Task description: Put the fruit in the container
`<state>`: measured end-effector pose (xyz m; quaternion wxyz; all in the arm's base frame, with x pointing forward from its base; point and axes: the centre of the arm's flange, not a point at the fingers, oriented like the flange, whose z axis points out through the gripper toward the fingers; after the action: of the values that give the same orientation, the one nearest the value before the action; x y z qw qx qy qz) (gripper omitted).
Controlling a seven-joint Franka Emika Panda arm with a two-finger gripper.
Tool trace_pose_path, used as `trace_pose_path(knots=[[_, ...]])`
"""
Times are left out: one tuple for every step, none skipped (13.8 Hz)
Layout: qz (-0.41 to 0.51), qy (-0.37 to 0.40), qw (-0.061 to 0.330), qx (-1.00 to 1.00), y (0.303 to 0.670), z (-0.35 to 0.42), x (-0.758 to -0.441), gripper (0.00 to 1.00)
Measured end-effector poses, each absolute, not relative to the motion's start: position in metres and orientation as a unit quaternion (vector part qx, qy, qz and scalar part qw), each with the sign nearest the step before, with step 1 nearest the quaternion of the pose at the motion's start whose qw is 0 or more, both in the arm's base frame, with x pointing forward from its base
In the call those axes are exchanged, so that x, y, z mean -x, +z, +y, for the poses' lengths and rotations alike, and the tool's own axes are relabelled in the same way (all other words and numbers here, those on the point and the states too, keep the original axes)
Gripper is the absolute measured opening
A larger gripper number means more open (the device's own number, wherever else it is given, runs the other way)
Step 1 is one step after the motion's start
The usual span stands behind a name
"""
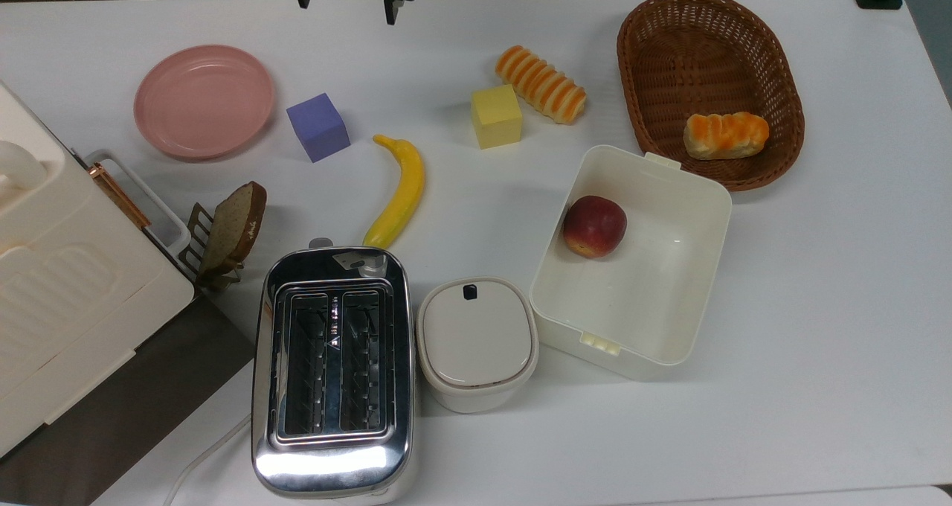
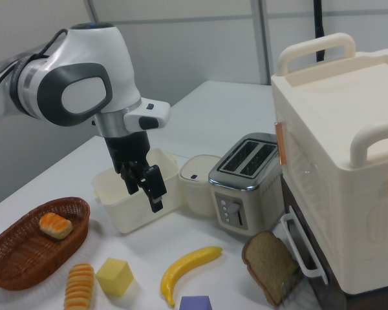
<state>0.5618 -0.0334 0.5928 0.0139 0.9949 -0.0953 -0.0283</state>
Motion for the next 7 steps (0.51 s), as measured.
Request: trace_pose_path(knots=[[-0.095, -0.028, 0.014, -0.995, 0.5928, -0.0334, -0.5618, 1.00], [-0.096, -0.029, 0.016, -0.995, 0.5926, -0.0341, -0.5618, 1.00], [-0.096, -0.029, 0.018, -0.995, 0.5920, -0.0353, -0.5620, 1.00], [-0.097, -0.029, 0.019, -0.995, 0.5915, -0.0363, -0.5621, 1.00], [-0.097, -0.030, 0.020, -0.995, 0.5911, -0.0370, -0.5622, 1.00], [-0.097, -0.030, 0.020, -0.995, 0.5909, -0.0372, -0.5623, 1.00], [-0.097, -0.030, 0.020, -0.995, 0.5909, -0.0373, -0.5623, 1.00]])
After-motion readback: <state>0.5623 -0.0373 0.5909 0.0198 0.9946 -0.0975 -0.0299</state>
